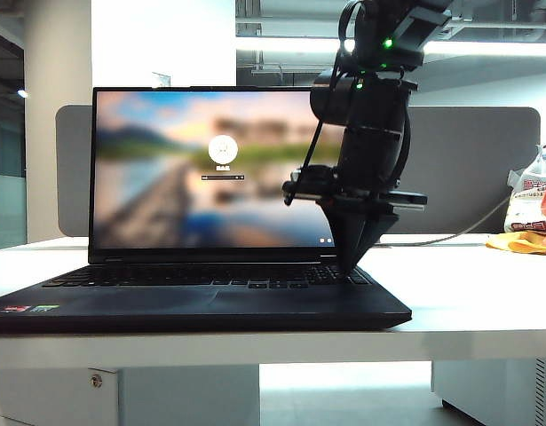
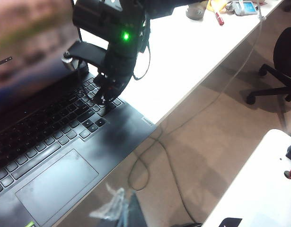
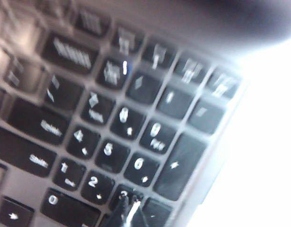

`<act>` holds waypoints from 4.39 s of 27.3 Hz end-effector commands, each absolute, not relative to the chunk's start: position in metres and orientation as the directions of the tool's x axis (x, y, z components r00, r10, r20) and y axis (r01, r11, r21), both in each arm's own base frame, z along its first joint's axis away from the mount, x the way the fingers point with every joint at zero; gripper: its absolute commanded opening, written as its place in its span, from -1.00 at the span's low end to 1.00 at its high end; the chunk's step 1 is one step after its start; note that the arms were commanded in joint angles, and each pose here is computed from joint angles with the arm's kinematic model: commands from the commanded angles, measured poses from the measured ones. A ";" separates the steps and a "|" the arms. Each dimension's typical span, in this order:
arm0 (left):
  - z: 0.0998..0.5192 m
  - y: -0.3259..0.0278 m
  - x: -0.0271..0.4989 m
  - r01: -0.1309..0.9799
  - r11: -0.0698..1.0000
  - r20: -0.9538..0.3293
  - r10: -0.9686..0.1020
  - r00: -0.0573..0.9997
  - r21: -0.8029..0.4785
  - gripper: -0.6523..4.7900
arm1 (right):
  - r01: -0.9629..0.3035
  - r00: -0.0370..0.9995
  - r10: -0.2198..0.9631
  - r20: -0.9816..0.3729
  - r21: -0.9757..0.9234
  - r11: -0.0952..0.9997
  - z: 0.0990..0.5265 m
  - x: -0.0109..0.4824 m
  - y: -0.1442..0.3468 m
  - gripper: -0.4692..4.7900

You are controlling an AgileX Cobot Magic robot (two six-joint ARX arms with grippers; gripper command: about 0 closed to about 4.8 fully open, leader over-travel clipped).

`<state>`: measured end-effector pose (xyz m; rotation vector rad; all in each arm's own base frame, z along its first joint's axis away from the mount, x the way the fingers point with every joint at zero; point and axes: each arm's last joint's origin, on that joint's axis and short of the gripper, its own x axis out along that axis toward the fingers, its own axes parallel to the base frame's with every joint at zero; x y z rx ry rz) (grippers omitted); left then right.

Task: Open the lid of the laptop and use the keypad to enter the password "123".

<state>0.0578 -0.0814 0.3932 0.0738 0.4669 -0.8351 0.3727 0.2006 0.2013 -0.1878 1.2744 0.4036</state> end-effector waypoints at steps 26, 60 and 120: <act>0.404 -0.033 0.037 0.507 0.862 -0.247 -0.496 0.833 -0.021 -0.78 | -0.464 0.595 0.357 -0.720 0.054 0.884 0.340 0.288 0.162 -0.84; 0.308 -0.045 0.051 0.377 0.910 -0.307 -0.313 0.898 0.175 -0.78 | -0.328 0.790 0.336 -0.514 0.109 0.938 0.261 0.121 0.065 -0.82; 0.167 0.006 0.097 -0.013 0.998 0.013 0.014 1.000 -0.055 -0.78 | -0.326 0.791 0.333 -0.514 0.108 0.939 0.261 0.122 0.065 -0.82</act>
